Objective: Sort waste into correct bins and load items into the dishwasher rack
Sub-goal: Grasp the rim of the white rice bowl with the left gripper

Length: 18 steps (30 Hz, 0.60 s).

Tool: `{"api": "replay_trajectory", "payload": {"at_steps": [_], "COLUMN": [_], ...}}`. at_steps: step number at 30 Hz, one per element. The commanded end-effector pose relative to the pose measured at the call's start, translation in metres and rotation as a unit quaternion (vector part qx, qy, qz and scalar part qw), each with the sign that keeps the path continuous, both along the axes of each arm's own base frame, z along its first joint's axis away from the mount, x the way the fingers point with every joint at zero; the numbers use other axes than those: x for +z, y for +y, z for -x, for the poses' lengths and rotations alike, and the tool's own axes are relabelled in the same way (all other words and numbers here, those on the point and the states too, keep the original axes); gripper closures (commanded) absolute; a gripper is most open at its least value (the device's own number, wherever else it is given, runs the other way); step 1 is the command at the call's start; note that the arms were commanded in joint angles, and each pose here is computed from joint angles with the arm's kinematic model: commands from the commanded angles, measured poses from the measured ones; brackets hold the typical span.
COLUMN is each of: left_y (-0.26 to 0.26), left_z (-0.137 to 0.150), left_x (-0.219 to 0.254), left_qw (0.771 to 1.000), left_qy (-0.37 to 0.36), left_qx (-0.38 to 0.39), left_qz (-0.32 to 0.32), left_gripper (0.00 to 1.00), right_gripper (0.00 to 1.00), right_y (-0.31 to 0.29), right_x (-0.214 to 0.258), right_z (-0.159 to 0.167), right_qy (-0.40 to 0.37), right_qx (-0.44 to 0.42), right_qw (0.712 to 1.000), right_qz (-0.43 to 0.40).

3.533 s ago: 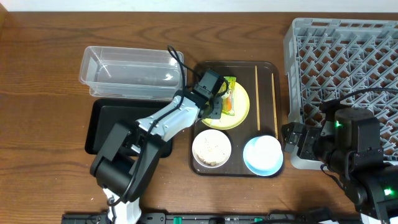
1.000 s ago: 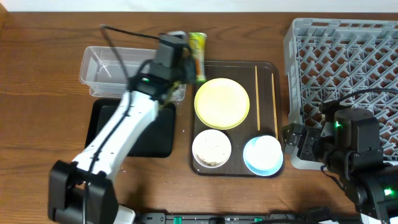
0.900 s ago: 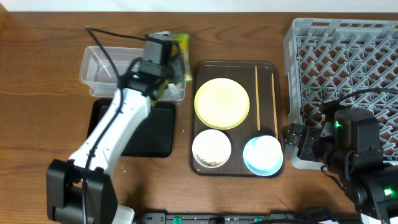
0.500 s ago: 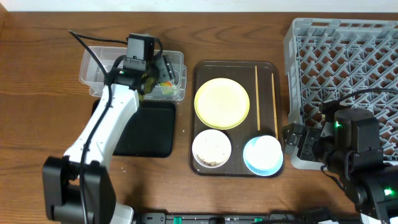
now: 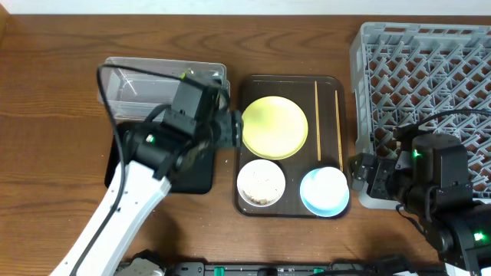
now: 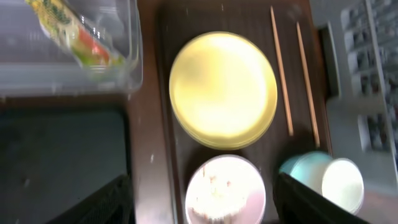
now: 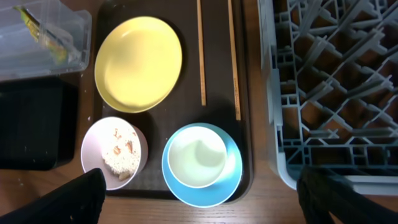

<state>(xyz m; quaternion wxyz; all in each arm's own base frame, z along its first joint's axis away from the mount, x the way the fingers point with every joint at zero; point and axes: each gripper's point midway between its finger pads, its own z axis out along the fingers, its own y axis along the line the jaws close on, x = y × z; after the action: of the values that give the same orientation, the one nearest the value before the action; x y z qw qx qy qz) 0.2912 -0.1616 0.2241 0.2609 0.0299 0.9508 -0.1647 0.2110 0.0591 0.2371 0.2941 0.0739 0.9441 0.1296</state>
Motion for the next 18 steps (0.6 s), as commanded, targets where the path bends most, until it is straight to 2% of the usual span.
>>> {"api": "replay_trajectory", "payload": {"at_steps": [1,4,9,13,18], "left_y": [0.005,0.009,0.015,0.017,0.012], "left_z": [0.014,0.026,0.040,0.054,0.066], "left_x": [0.012,0.017,0.013,-0.003,-0.035], "left_qw": [1.000,1.000,1.000,0.998,0.992], "left_qy": [-0.011,-0.010,0.013,0.062,0.121], "left_qx": [-0.009,-0.012,-0.013,-0.010,-0.004], "left_qz": [-0.001,-0.001,-0.008,-0.015,-0.024], "left_gripper": [0.27,0.27,0.28,0.33,0.37], "right_gripper": [0.06,0.07,0.07,0.02,0.01], "right_y": [0.005,0.014,0.015,0.016,0.016], "right_x": [-0.002,-0.004,-0.009,-0.013,-0.018], "right_z": [0.003,0.004,0.001,-0.001,-0.004], "right_qy": [0.004,0.009,0.021,0.031,0.046], "right_qx": [0.031,0.064,0.063,0.062,0.054], "right_qw": [1.000,0.998,0.998,0.998,0.997], "right_qz": [0.000,-0.010,-0.010,-0.009,-0.012]}}
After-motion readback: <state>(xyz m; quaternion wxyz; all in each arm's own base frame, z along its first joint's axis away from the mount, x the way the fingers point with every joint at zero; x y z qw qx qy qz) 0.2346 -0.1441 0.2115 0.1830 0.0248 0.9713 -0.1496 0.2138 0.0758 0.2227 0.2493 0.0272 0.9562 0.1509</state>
